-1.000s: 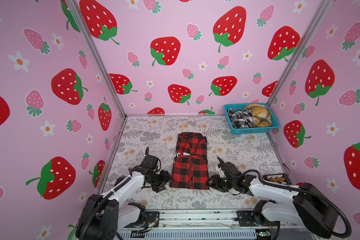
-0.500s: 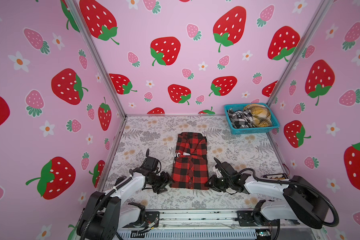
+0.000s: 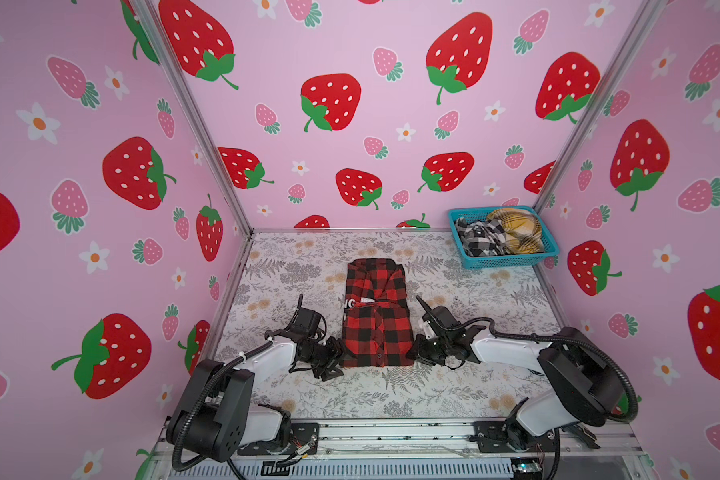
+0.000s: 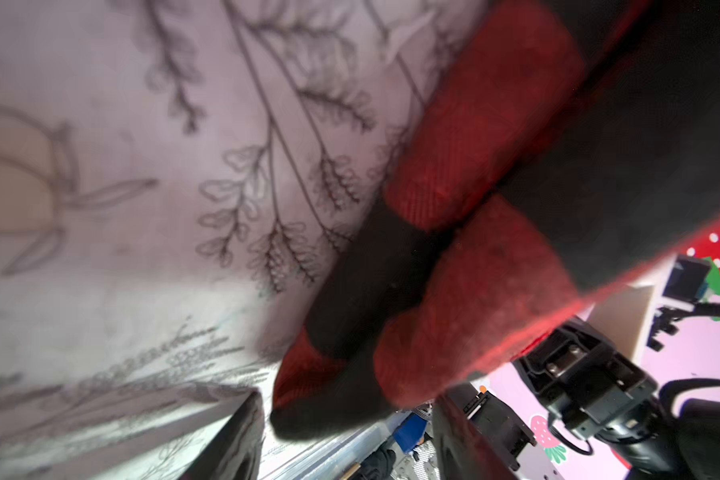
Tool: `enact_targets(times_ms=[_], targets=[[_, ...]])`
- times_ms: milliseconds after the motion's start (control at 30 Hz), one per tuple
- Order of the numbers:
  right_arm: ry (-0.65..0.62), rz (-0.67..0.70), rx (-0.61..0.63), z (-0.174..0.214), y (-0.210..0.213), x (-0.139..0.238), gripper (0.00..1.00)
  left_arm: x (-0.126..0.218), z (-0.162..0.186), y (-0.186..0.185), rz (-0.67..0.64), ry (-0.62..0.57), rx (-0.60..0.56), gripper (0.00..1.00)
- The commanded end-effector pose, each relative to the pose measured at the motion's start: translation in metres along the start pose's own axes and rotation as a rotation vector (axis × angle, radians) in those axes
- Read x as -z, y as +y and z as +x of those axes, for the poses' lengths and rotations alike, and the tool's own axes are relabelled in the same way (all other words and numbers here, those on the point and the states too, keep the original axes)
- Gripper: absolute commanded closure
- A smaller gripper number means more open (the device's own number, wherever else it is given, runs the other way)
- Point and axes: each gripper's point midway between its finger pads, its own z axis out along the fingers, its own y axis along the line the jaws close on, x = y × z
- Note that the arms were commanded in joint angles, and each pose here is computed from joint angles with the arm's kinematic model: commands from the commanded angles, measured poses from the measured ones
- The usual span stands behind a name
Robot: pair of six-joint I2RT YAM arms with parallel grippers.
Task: Fold and stack the long sleeve shirts
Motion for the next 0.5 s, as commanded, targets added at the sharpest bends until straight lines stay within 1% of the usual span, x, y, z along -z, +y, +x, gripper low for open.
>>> enact_targets(times_ms=[0, 67, 133, 233, 333, 467], targets=[[-0.025, 0.067, 0.04, -0.001, -0.008, 0.015, 0.6, 0.014, 0.0, 0.014, -0.079, -0.071, 0.01, 0.3], [-0.028, 0.045, 0.046, 0.001, -0.002, 0.023, 0.53, 0.017, 0.005, 0.019, -0.086, -0.078, 0.018, 0.29], [-0.029, 0.029, 0.037, 0.005, -0.001, 0.027, 0.51, 0.016, 0.008, 0.022, -0.073, -0.073, 0.038, 0.3], [-0.033, 0.0, 0.016, 0.011, 0.0, 0.03, 0.53, 0.012, 0.006, 0.022, -0.045, -0.084, 0.067, 0.32], [-0.032, -0.017, 0.006, 0.015, 0.002, 0.03, 0.55, 0.006, 0.0, 0.014, -0.003, -0.082, 0.079, 0.34], [-0.034, -0.02, 0.003, 0.018, 0.002, 0.028, 0.55, 0.002, -0.009, 0.009, 0.007, -0.081, 0.088, 0.38]])
